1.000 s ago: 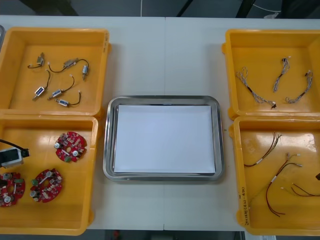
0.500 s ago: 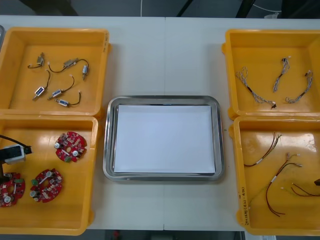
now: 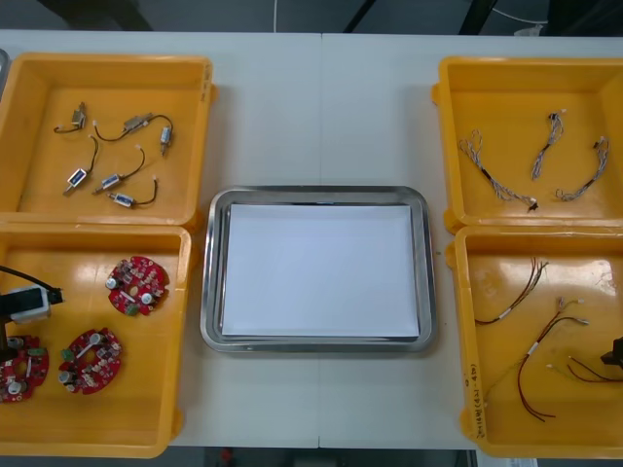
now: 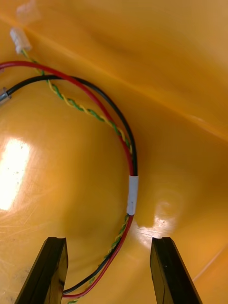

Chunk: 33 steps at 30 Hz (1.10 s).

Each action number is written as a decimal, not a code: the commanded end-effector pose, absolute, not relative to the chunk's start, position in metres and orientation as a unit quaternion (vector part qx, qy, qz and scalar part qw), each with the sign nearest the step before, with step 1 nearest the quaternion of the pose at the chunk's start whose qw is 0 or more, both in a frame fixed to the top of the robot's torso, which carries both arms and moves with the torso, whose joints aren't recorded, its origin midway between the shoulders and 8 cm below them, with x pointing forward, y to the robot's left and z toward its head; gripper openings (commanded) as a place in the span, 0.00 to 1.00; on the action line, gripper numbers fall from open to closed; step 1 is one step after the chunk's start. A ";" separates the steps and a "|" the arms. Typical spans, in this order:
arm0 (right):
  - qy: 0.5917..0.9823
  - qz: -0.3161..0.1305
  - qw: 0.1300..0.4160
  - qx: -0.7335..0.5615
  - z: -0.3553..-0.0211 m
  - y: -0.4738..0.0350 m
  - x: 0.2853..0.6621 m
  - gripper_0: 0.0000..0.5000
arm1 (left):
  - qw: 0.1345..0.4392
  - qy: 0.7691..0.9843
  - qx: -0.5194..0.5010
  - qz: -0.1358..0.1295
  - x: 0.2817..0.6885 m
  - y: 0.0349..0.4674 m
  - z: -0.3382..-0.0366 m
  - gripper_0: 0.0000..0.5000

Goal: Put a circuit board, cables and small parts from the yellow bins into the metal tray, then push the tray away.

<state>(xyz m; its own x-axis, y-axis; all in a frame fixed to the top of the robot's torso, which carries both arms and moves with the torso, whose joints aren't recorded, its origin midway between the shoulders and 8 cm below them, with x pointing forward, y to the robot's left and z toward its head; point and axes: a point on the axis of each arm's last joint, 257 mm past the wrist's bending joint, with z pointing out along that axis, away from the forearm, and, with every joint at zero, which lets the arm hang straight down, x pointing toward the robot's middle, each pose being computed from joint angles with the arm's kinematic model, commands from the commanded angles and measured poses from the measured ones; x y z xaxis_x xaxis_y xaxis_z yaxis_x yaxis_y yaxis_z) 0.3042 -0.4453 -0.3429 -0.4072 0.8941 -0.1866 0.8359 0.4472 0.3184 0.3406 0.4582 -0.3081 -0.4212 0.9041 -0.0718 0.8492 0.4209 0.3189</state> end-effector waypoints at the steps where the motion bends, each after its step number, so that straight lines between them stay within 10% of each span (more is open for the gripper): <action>1: 0.824 0.080 0.157 0.539 -0.352 -0.445 0.294 1.00 | 0.118 0.825 0.539 0.125 0.349 0.457 -0.306 1.00; 14: 0.821 0.074 0.164 0.542 -0.356 -0.452 0.288 1.00 | 0.117 0.826 0.539 0.116 0.345 0.452 -0.312 1.00; 18: 0.821 0.073 0.161 0.542 -0.358 -0.451 0.286 1.00 | 0.115 0.827 0.539 0.113 0.342 0.451 -0.318 0.05; 19: 0.821 0.072 0.161 0.543 -0.359 -0.451 0.285 1.00 | 0.114 0.828 0.538 0.112 0.341 0.451 -0.319 0.00; 33: 0.819 0.082 0.175 0.540 -0.373 -0.449 0.293 1.00 | 0.123 0.828 0.535 0.113 0.347 0.450 -0.309 0.00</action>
<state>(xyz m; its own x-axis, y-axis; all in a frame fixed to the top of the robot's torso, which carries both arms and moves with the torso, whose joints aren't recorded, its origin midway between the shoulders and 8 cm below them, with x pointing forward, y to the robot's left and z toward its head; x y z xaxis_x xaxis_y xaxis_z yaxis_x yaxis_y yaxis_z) 0.3077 -0.4518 -0.3569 -0.3898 0.8916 -0.2303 0.8248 0.4493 0.3432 0.3333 0.4532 -0.3213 -0.4145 0.9076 -0.0664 0.8614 0.4148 0.2930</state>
